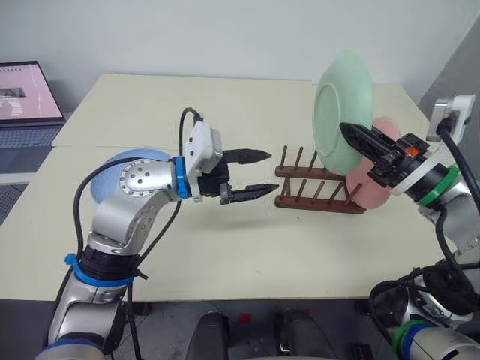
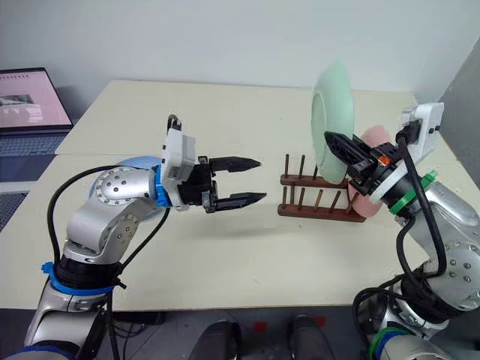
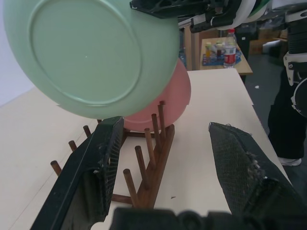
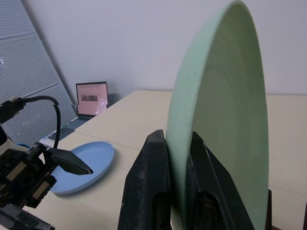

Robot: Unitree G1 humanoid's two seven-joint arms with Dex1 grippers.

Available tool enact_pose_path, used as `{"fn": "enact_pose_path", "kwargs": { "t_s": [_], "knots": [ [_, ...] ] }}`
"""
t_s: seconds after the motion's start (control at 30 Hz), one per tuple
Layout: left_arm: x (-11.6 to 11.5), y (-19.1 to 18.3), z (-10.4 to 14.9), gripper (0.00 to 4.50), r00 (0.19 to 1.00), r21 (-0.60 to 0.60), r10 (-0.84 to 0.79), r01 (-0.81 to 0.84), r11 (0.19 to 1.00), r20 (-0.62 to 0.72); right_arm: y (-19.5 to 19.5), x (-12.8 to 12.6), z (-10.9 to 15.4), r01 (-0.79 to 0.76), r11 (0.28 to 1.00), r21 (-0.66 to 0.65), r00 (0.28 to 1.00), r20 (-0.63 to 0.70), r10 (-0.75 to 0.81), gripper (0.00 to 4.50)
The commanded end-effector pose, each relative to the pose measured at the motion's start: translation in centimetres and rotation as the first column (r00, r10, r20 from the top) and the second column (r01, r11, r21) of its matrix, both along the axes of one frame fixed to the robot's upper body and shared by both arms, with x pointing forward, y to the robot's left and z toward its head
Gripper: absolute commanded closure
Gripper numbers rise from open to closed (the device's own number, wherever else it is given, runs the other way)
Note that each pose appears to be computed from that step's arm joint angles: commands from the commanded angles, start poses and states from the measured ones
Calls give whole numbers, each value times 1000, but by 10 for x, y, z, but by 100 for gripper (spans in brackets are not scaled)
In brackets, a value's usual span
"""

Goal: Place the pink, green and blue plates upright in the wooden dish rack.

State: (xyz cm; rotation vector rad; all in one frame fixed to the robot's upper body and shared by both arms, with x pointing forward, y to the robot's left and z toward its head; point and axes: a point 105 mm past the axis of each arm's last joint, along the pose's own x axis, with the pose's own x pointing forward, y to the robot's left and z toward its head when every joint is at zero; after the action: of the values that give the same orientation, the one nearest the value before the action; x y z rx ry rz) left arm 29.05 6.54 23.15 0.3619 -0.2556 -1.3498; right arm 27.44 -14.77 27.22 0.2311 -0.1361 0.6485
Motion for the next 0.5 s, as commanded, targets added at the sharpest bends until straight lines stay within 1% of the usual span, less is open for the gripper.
{"fn": "enact_pose_path", "kwargs": {
  "t_s": [0.03,0.23,0.4,0.5],
  "knots": [
    [-3,-5,11,141,998,-10,-33,34,999,51,-1,-7,-3,26,1000,4,1000,3,-26,450],
    [-8,-12,11,141,996,-18,-82,82,996,33,-7,-4,-17,66,998,12,996,-60,-65,450],
    [-15,-11,14,141,991,-36,-137,136,990,-16,-8,0,-23,66,998,21,993,-97,-64,450],
    [-14,-10,18,141,991,-52,-132,130,990,-28,-6,6,-24,74,996,41,990,-127,-68,450]
  ]
}}
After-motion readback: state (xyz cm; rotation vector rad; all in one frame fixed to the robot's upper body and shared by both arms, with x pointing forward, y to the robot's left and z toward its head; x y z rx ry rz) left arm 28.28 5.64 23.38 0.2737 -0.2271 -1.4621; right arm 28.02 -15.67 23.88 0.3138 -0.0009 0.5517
